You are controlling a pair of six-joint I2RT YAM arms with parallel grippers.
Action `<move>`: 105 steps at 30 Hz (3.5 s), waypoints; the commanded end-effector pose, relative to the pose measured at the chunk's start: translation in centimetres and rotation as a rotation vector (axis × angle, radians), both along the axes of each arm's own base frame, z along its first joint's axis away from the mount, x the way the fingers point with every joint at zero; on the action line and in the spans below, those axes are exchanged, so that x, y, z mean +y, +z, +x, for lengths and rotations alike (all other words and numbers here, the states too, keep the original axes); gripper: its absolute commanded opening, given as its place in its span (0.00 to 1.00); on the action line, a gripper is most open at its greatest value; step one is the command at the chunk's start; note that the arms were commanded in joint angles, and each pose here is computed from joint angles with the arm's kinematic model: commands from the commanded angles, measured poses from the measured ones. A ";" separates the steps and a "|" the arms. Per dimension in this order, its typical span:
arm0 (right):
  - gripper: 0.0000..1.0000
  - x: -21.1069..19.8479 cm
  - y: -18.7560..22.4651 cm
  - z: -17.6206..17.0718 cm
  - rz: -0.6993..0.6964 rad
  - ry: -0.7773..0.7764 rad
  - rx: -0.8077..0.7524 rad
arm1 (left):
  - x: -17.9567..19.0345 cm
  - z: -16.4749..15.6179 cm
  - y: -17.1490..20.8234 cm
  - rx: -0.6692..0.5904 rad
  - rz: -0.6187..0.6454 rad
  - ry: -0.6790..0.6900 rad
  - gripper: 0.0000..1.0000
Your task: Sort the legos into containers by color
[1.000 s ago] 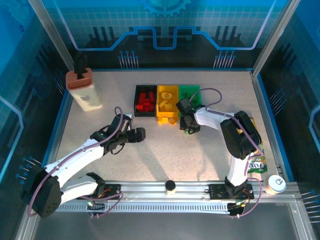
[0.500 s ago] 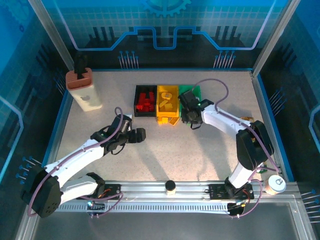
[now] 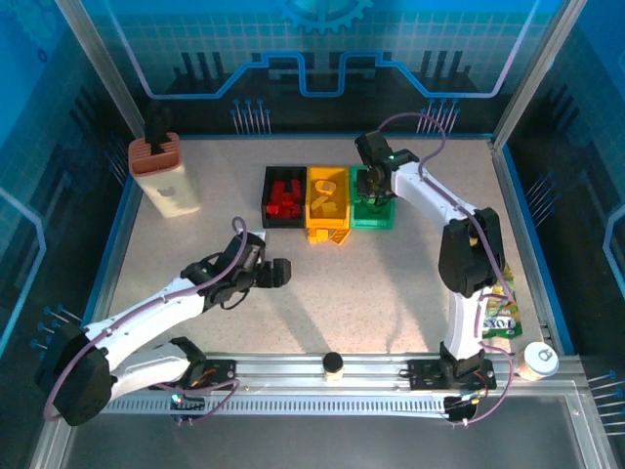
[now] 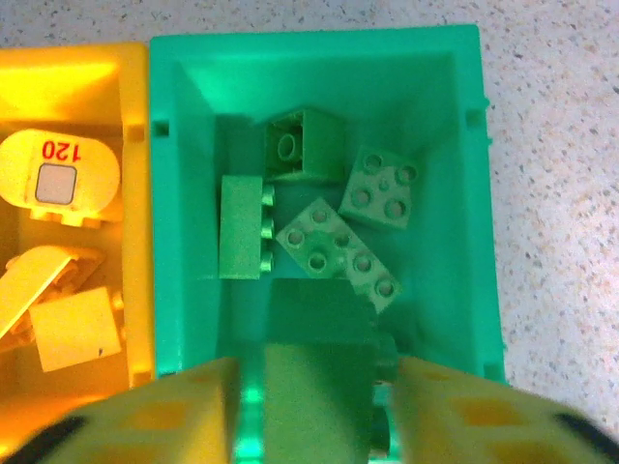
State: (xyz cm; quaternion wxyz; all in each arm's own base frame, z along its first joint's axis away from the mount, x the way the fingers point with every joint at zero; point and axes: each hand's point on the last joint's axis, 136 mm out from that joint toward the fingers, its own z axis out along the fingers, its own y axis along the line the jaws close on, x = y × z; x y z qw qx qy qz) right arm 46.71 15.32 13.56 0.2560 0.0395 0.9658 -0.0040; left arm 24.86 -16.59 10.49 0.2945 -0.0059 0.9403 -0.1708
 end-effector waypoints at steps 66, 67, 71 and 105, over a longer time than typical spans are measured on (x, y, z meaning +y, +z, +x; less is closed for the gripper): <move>0.59 -4.1 -2.1 -18.6 0.235 0.019 -0.135 | -7.5 12.9 -2.0 0.107 0.191 -0.057 0.25; 0.58 -4.2 -2.3 -18.6 0.236 0.017 -0.131 | -7.5 12.9 -1.2 0.094 0.181 -0.058 0.25; 0.57 -4.0 -2.9 -18.9 0.253 0.012 -0.118 | -7.9 13.4 2.2 0.024 0.147 -0.067 0.26; 0.60 1.2 -2.8 -17.9 0.270 0.136 -0.078 | -7.1 10.7 11.0 -0.198 0.004 -0.068 0.86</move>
